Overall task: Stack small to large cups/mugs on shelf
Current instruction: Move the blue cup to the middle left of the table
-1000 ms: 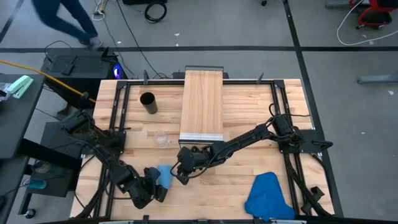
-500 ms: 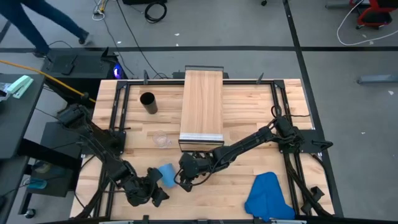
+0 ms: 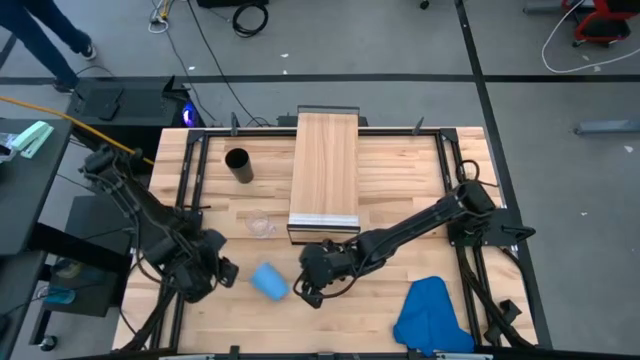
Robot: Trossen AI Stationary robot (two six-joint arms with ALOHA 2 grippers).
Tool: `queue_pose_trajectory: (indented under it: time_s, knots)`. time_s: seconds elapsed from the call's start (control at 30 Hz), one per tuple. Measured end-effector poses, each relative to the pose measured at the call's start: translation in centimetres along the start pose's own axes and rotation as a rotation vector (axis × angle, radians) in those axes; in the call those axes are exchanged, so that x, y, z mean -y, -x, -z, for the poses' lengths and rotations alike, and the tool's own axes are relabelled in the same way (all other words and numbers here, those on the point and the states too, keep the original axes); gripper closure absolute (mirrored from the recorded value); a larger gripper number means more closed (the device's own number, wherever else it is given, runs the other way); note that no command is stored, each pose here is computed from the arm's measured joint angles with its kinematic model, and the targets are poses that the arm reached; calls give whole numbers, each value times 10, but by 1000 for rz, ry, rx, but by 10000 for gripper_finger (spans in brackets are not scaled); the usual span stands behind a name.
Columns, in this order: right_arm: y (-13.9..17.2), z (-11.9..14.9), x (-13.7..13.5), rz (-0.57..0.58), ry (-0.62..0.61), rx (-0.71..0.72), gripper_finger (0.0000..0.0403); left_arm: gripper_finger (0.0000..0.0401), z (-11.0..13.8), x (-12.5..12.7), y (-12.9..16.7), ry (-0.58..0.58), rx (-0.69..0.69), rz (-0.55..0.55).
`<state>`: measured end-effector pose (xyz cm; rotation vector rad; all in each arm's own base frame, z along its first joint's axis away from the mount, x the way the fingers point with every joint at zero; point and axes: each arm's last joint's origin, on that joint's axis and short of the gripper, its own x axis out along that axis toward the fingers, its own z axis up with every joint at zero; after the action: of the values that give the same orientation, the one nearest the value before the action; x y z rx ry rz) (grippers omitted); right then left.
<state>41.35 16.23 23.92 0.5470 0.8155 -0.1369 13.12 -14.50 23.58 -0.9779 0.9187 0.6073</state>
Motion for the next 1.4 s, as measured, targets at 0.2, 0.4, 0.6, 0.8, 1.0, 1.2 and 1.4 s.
queue_pose_trajectory:
  time_s: [0.2, 0.4, 0.6, 0.8, 1.0, 1.2, 1.4]
  knots:
    - [8, 8, -1, 36, 5, -50, 389, 300, -2, -8, -2, -2, -32, 84]
    - [13, 13, -2, 43, 18, -93, 389, 294, 4, -29, -28, 46, -90, 247]
    - [24, 12, -5, 32, 17, -87, 389, 267, 15, -46, -49, 154, -103, 537]
    - [26, 12, -6, 35, 4, -83, 389, 241, 21, -58, -57, 158, -110, 603]
    - [25, 11, -4, 44, -8, -83, 389, 234, 23, -59, -57, 159, -134, 598]
    - [25, 9, -3, 47, -22, -81, 389, 234, 23, -58, -56, 183, -170, 605]
    - [20, 11, -3, 46, -40, -80, 389, 234, 25, -54, -54, 196, -213, 631]
